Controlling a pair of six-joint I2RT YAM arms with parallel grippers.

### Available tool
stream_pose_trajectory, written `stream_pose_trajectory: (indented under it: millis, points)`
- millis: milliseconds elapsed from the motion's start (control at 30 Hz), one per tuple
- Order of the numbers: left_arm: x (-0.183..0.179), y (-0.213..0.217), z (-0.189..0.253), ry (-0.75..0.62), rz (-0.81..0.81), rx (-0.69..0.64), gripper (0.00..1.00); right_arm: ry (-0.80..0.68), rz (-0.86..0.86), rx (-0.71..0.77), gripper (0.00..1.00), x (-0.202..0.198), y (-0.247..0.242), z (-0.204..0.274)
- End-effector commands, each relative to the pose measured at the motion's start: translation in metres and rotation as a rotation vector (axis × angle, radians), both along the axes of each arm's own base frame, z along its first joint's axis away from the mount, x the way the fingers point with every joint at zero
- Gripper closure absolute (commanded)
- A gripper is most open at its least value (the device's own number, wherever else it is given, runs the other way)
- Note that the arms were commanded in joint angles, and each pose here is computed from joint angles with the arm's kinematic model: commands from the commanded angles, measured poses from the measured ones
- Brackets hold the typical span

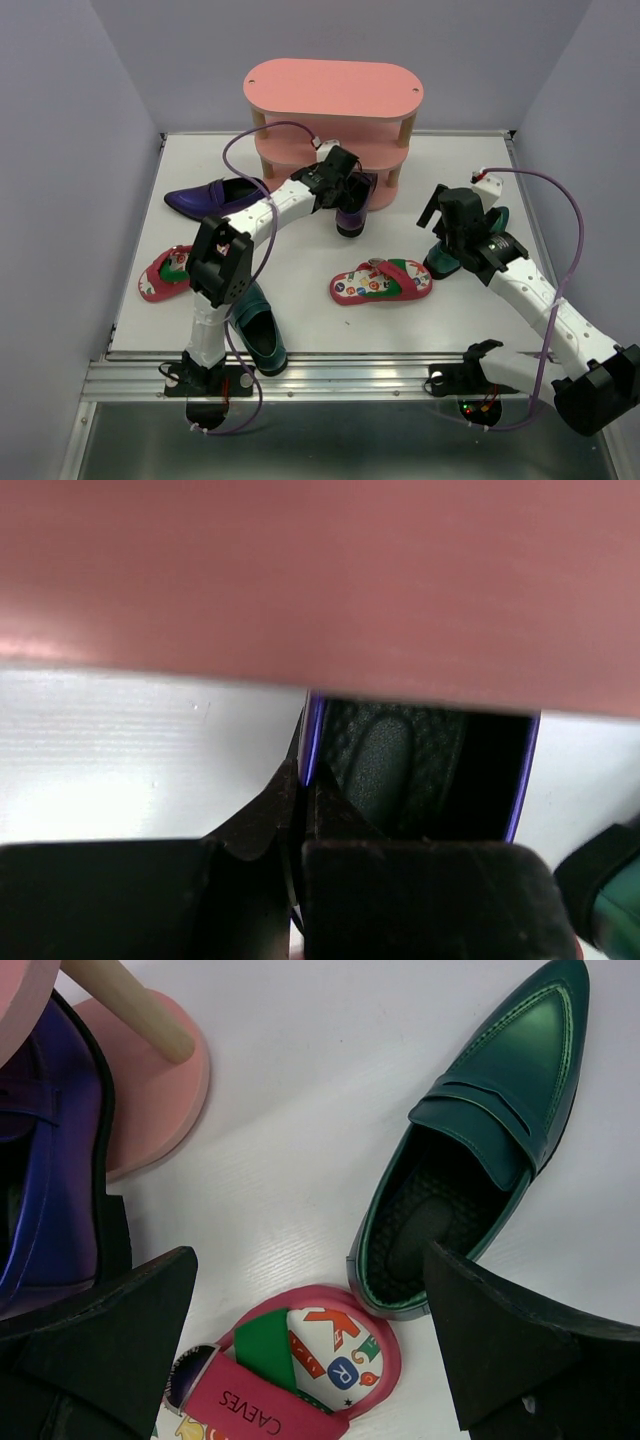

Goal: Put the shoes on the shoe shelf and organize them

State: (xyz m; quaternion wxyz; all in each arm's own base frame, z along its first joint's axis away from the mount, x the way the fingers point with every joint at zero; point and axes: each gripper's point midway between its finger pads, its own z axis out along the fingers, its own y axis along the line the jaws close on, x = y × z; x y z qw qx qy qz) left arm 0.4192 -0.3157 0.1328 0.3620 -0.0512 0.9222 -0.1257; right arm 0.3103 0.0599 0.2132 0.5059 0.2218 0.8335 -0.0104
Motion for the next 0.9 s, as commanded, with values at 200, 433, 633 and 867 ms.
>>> stream_pose_trajectory:
  millis: [200,433,633,867]
  points:
    - [0.052,-0.022,0.071,-0.225,0.091,-0.137,1.0,-0.041,-0.032,0.011,0.0,-0.003,-0.005,0.015]
    - [0.057,-0.032,0.061,-0.219,0.09,-0.171,1.0,-0.035,-0.036,0.012,0.0,-0.006,-0.007,0.013]
    - [0.063,-0.03,0.064,-0.233,0.111,-0.164,1.0,-0.035,-0.043,0.013,0.0,-0.006,-0.008,0.013]
    - [0.059,-0.028,0.05,-0.177,0.114,-0.121,0.5,-0.019,-0.038,0.019,0.0,-0.005,-0.004,0.008]
